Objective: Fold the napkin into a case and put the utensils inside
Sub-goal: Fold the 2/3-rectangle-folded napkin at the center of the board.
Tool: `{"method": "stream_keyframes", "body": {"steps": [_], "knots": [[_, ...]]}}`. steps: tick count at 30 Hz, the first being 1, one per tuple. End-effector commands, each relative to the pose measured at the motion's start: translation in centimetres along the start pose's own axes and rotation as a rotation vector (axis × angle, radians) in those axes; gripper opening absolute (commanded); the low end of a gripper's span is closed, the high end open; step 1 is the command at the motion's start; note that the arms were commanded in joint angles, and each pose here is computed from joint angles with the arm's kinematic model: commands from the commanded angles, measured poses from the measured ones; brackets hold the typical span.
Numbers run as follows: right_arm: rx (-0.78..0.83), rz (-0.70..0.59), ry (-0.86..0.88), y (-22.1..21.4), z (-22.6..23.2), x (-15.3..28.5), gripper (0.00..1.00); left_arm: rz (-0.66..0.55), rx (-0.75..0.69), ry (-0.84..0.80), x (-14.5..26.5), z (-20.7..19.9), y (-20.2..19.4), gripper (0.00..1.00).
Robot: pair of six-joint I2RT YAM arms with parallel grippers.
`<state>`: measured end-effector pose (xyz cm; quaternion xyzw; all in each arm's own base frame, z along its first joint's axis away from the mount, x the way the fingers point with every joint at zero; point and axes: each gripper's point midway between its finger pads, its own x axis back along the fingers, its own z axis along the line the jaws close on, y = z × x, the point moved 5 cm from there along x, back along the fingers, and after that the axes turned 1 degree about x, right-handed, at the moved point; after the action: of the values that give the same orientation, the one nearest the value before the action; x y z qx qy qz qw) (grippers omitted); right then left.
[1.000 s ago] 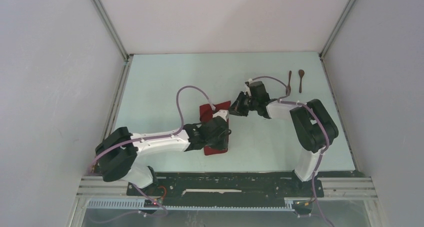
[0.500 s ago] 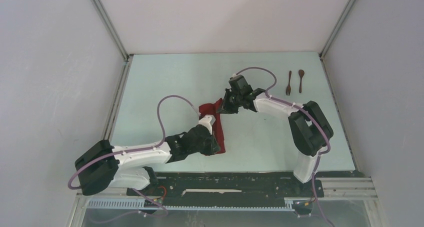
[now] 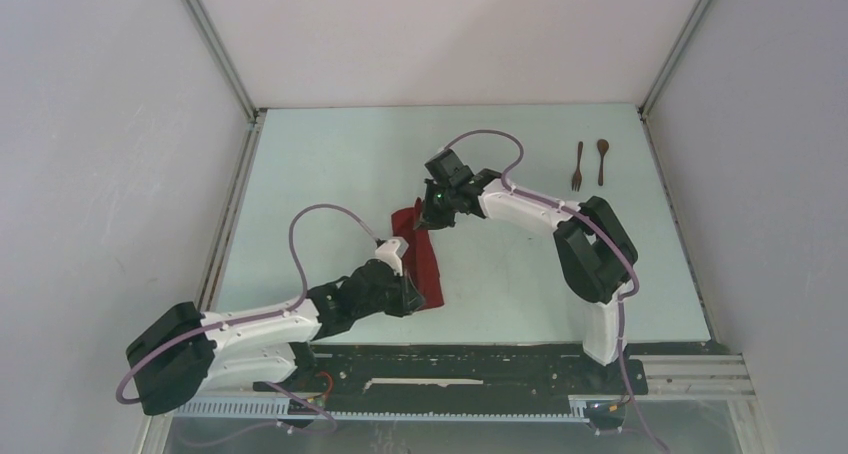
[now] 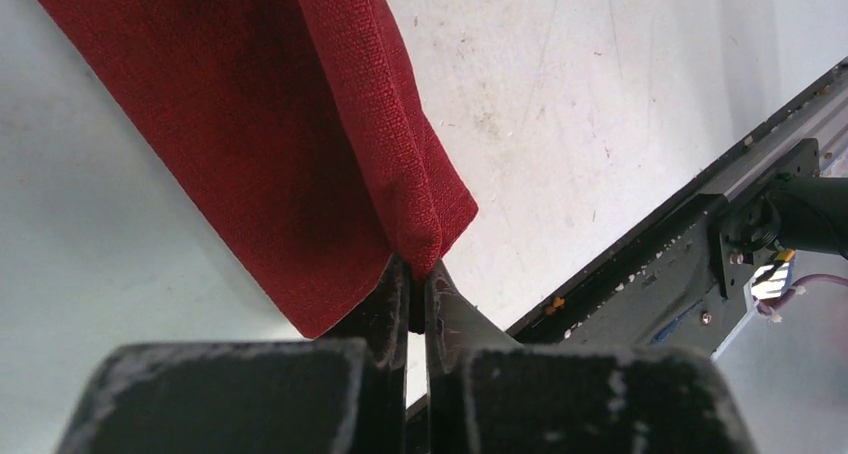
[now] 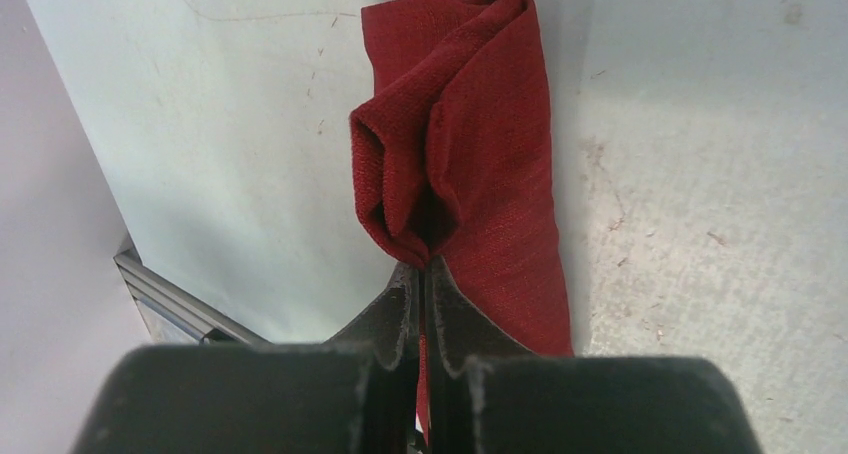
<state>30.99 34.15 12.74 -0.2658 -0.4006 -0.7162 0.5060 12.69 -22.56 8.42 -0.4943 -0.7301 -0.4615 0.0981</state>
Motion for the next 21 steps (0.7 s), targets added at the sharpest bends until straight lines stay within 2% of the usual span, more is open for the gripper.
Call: {"method": "stream_keyframes", "body": {"steps": [1,11,21], "knots": [[-0.021,-0.038,0.011,0.9,1.6,-0.5,0.0,0.027,0.018,-0.02,0.3,0.4,-0.9,0.0],[-0.073,0.015,0.065,0.3,2.4,-2.6,0.0,0.014,0.087,0.019,0.8,2.7,-1.8,0.01],[-0.114,0.035,0.169,0.2,4.5,-3.5,0.0,0.039,0.102,0.012,0.8,3.3,-2.6,0.01]]}}
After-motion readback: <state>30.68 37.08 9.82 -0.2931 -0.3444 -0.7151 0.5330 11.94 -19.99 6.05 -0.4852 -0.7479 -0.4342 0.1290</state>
